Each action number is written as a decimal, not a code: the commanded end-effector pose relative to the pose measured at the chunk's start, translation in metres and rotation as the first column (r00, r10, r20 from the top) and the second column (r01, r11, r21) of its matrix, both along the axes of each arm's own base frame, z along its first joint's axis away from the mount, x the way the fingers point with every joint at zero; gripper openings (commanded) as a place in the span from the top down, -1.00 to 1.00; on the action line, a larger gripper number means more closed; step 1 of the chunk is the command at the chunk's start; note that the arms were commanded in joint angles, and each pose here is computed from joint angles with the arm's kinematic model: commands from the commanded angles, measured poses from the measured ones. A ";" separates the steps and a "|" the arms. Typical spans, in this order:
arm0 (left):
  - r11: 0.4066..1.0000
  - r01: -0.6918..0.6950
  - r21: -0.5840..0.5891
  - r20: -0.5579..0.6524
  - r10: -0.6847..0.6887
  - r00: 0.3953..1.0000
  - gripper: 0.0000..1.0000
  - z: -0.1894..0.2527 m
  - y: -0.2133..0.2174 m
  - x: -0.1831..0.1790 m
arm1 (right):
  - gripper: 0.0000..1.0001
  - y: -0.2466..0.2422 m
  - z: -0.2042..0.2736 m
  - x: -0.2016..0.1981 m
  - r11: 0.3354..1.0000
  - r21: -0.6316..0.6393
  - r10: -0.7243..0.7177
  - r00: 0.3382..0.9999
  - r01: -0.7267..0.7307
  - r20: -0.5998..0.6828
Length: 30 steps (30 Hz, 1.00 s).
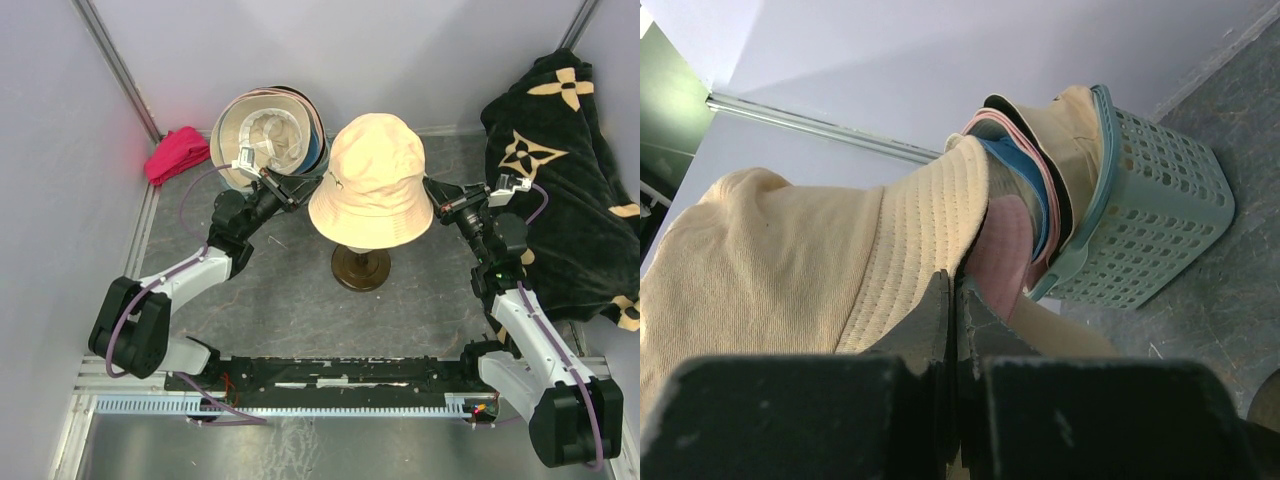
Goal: Stack the hats
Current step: Stack the hat on the hat.
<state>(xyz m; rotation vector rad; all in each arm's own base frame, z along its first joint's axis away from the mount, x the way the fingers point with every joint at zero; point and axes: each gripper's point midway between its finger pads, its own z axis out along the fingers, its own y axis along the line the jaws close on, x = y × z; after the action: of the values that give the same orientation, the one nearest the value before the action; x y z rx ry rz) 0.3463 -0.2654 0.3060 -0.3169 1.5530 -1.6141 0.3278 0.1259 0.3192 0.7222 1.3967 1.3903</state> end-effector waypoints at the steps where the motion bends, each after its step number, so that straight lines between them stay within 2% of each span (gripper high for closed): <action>1: 0.992 -0.041 0.120 -0.077 0.050 0.996 0.94 -0.048 0.005 0.003 | 0.97 -0.007 -0.051 0.005 0.996 -0.086 -0.034 0.992 0.024 -0.119; 17: 0.992 -0.042 0.115 -0.078 0.051 0.996 0.94 -0.049 0.004 -0.003 | 0.97 -0.005 -0.047 0.003 0.995 -0.095 -0.024 0.994 0.013 -0.110; 19: 0.993 -0.044 0.108 -0.068 0.051 0.996 0.86 -0.043 0.004 -0.003 | 0.96 -0.005 -0.039 0.004 0.995 -0.096 -0.018 0.995 0.009 -0.095; 21: 0.994 -0.049 0.101 -0.059 0.055 0.997 0.73 -0.038 0.005 -0.003 | 0.84 -0.004 -0.032 0.004 0.995 -0.095 -0.013 0.997 0.006 -0.078; 23: 0.994 -0.055 0.094 -0.049 0.059 0.997 0.64 -0.032 0.006 -0.004 | 0.59 -0.004 -0.026 0.004 0.996 -0.094 -0.013 0.998 0.006 -0.067; 26: 0.992 -0.069 0.103 -0.045 0.074 0.996 0.40 -0.028 0.008 -0.003 | 0.31 -0.004 -0.021 0.003 0.996 -0.093 -0.013 0.998 0.007 -0.061; 30: 0.990 -0.090 0.112 -0.047 0.096 0.994 0.33 -0.027 0.013 -0.004 | 0.16 -0.004 -0.017 0.003 0.995 -0.095 -0.013 0.998 0.008 -0.054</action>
<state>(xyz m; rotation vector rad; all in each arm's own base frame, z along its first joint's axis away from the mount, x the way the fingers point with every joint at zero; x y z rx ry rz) 0.3444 -0.2620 0.2614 -0.4120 1.6916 -1.5058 0.3305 0.1223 0.2955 0.7379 1.4779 1.3181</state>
